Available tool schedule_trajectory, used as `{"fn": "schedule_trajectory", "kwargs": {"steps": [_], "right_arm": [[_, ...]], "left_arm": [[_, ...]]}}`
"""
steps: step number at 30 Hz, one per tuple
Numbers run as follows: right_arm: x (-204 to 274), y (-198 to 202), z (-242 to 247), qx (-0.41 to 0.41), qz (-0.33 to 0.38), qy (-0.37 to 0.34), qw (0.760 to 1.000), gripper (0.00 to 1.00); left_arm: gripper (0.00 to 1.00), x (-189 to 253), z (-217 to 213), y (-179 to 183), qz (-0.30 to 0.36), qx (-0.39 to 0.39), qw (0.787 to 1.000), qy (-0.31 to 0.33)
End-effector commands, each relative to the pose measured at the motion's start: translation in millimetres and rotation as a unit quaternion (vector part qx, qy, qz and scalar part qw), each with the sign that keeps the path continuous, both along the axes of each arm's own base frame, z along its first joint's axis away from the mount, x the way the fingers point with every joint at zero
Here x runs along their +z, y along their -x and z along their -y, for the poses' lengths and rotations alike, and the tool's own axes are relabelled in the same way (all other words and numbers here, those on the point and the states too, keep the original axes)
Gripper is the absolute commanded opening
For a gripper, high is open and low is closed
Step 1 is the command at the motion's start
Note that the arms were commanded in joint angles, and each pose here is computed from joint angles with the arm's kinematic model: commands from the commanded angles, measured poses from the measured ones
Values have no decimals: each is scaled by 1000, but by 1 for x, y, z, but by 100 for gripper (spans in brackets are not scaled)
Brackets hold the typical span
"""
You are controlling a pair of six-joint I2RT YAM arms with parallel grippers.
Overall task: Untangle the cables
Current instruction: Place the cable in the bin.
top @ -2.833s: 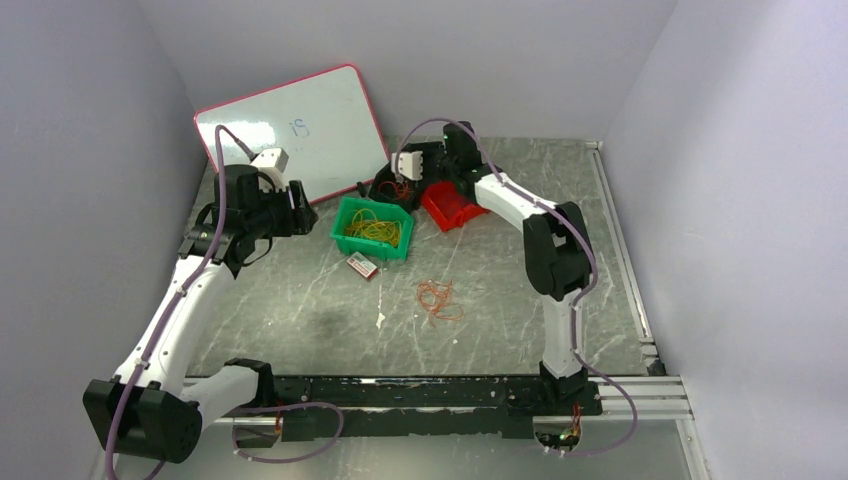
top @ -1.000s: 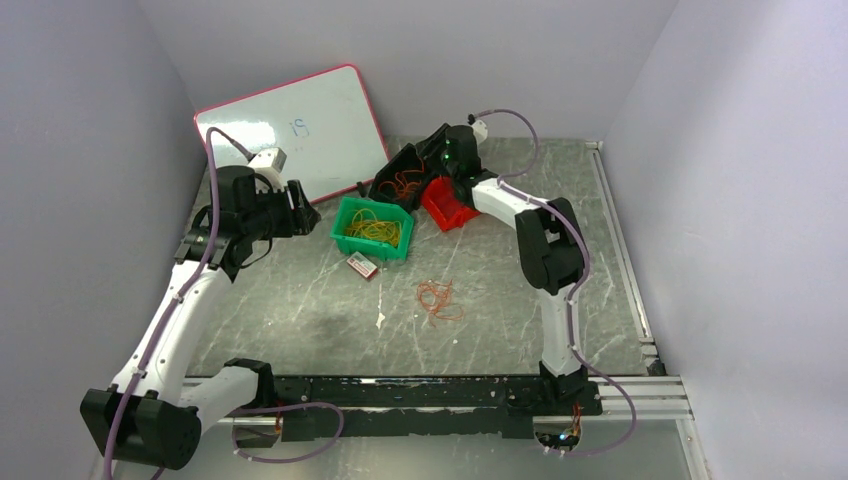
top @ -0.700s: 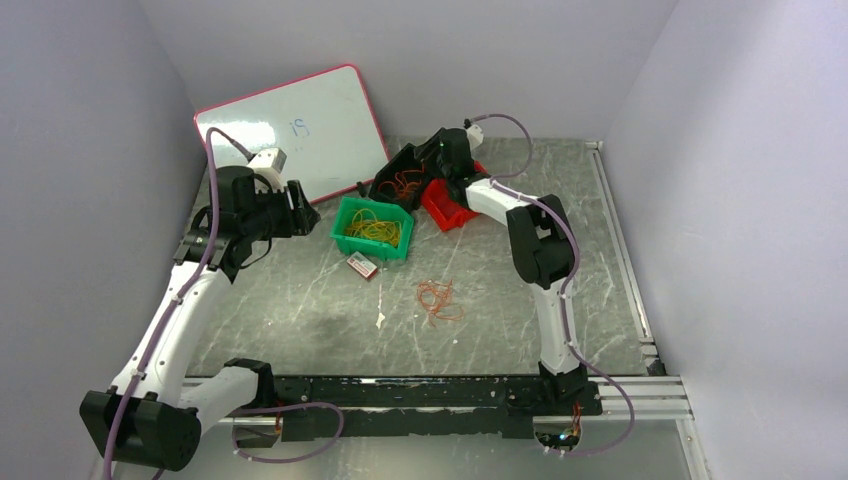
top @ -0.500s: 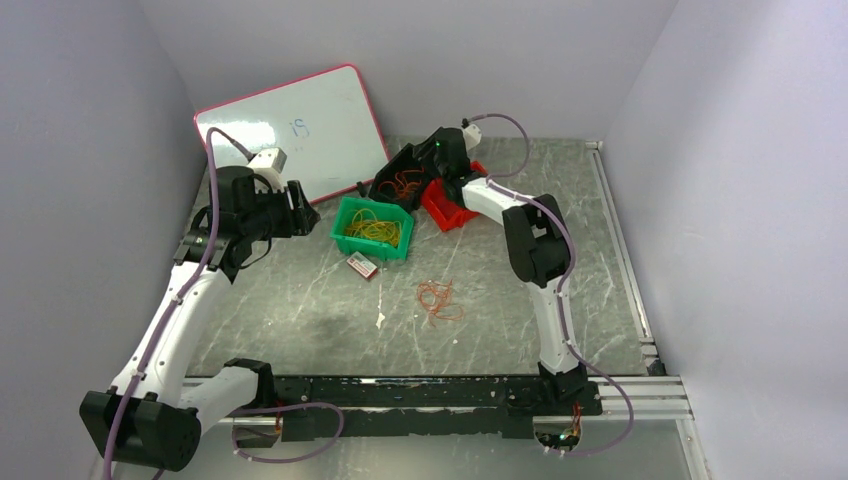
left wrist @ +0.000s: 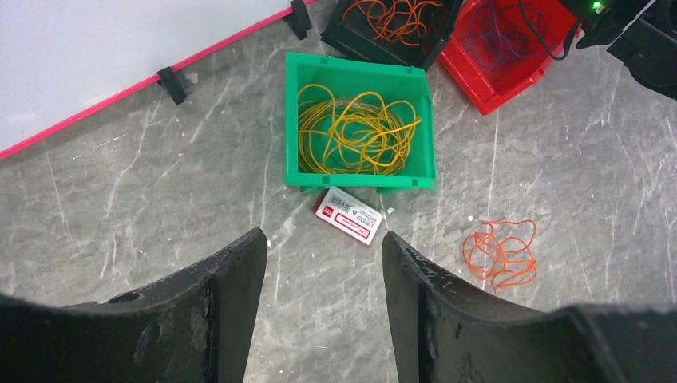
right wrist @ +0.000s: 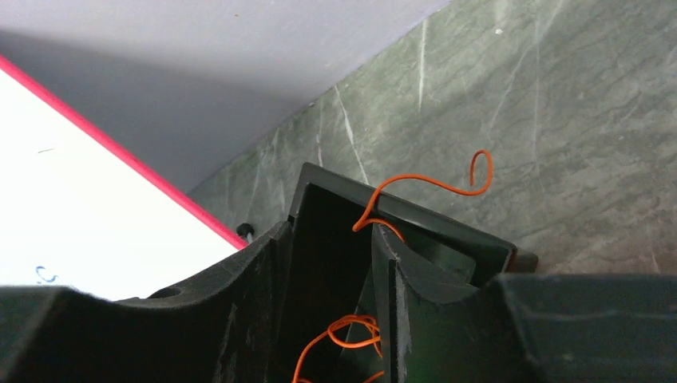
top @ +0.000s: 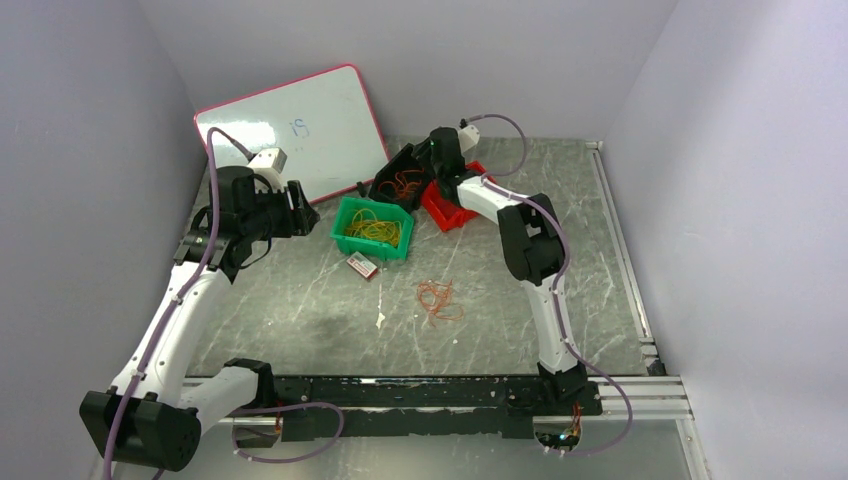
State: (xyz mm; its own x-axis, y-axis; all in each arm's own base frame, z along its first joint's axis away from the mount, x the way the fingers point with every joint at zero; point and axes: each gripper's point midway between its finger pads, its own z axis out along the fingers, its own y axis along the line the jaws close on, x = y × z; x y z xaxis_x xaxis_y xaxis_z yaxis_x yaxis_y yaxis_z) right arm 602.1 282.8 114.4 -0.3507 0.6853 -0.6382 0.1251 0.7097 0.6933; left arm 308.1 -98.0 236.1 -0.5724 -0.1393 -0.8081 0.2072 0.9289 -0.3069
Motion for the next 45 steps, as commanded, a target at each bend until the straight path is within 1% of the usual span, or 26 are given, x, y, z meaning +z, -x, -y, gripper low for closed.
{"fn": "schedule_trajectory", "kwargs": {"steps": [1,17,19,22,27,31,39,45], "right_arm": [[-6,-5,5,-24,-3,-2,1000,45],[-17,-19,-2,-30,-7,-7,999,43],[-19,-20,-3,-29,-7,-8,1000,41],[-20,-21,-4,-27,-6,-10,1000,34],[-23,-21,-3,-28,-5,-11,1000,12],[-21,-18,-3,-22,1,-8,1000,0],[24,-11,-4,15,51,19,998,0],[38,6,-8,64,62,55,995,0]], "left_arm": [[60,8,-6,-1,14,6,1000,-7],[59,9,-8,-1,15,8,1000,-12],[60,9,-8,-1,16,8,1000,-13],[59,9,-8,-1,16,8,1000,-14],[59,8,-9,-2,15,9,1000,-15],[60,6,-9,-1,13,8,1000,-16],[59,7,-9,-1,14,10,1000,-15],[59,7,-8,0,14,8,1000,-10]]}}
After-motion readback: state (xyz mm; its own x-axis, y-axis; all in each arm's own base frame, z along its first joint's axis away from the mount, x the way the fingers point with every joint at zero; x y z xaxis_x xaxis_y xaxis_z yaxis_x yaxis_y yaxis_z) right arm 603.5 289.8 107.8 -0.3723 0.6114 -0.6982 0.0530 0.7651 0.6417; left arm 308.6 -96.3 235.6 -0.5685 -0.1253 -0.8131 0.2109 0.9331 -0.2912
